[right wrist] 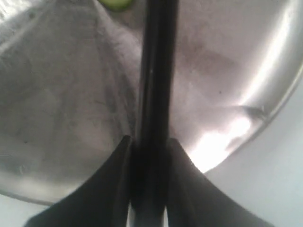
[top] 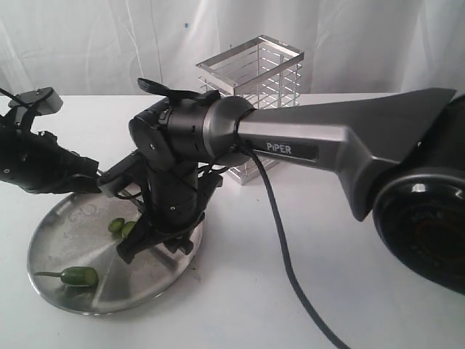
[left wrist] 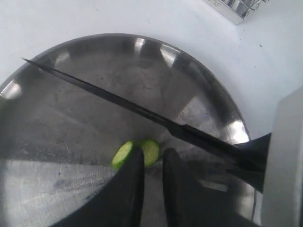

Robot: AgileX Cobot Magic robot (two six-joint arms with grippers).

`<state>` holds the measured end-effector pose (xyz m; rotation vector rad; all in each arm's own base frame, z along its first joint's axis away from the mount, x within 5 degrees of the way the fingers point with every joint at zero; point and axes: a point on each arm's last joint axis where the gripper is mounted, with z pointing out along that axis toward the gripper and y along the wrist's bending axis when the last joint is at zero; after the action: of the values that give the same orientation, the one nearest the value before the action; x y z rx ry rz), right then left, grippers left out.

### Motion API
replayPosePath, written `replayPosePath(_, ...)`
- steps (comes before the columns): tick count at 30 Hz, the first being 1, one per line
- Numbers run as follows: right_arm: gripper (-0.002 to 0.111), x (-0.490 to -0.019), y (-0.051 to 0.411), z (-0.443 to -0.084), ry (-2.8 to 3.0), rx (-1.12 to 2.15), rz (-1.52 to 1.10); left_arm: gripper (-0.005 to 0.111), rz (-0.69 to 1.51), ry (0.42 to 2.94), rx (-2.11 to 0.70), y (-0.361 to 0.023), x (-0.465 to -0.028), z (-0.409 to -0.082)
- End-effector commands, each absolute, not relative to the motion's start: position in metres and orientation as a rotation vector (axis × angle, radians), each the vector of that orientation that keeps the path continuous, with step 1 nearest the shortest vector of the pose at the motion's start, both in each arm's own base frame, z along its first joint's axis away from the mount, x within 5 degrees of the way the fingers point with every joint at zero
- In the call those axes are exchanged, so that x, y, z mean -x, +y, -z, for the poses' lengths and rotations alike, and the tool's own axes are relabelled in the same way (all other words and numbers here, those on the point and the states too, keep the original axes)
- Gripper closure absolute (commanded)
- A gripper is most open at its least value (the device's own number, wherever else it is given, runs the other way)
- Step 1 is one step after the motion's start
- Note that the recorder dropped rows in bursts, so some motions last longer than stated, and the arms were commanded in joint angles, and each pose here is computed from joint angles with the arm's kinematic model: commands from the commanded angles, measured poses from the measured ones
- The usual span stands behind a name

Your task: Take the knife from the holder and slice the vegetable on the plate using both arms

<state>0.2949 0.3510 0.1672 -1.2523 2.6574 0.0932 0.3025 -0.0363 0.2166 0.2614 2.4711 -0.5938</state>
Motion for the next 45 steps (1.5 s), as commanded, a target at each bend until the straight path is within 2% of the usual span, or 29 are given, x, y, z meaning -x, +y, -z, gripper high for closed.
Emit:
replayPosePath(1,0.108,-0.3,0.358,-0.165,2.646,1.245,-0.22,0.084,0.647,2.478,-0.25,-0.039,-0.298,-0.218)
replayPosePath(5,0.103,-0.303,0.362,-0.158,2.66,1.253,-0.216,0.084,0.667,2.475,-0.264,-0.041,-0.296,-0.222)
replayPosePath(8,0.088,-0.303,0.364,-0.153,2.672,1.246,-0.233,0.084,0.661,2.444,-0.284,-0.041,-0.291,-0.233)
replayPosePath(12,0.062,-0.305,0.366,-0.156,2.651,1.226,-0.251,0.084,0.635,2.388,-0.291,-0.041,-0.282,-0.253)
replayPosePath(15,0.053,-0.307,0.368,-0.174,2.572,1.184,-0.294,0.084,0.619,2.337,-0.288,-0.041,-0.273,-0.27)
replayPosePath(20,0.056,-0.304,0.364,-0.223,2.448,1.134,-0.357,0.084,0.576,2.245,-0.299,-0.04,-0.247,-0.305)
replayPosePath(22,0.073,-0.3,0.359,-0.251,2.365,1.078,-0.403,0.086,0.541,2.182,-0.282,-0.037,-0.224,-0.325)
replayPosePath(23,0.09,-0.295,0.353,-0.264,2.321,1.037,-0.434,0.089,0.521,2.118,-0.248,-0.036,-0.204,-0.336)
replayPosePath(25,0.108,-0.28,0.342,-0.278,2.284,0.965,-0.487,0.097,0.516,2.036,-0.214,-0.037,-0.17,-0.344)
replayPosePath(28,0.108,-0.246,0.325,-0.292,2.173,0.957,-0.549,0.107,0.506,1.935,-0.197,-0.038,-0.123,-0.341)
replayPosePath(32,0.108,-0.168,0.287,-0.317,1.944,0.898,-0.766,0.107,0.507,1.75,-0.245,-0.043,-0.049,-0.328)
replayPosePath(34,0.108,-0.14,0.27,-0.324,1.841,0.881,-0.851,0.107,0.512,1.725,-0.313,-0.047,-0.029,-0.323)
replayPosePath(38,0.108,-0.109,0.238,-0.329,1.8,0.857,-0.942,0.107,0.539,1.736,-0.429,-0.054,-0.006,-0.314)
replayPosePath(45,0.108,-0.103,0.228,-0.334,1.824,0.878,-0.937,0.107,0.543,1.737,-0.445,-0.055,-0.002,-0.313)
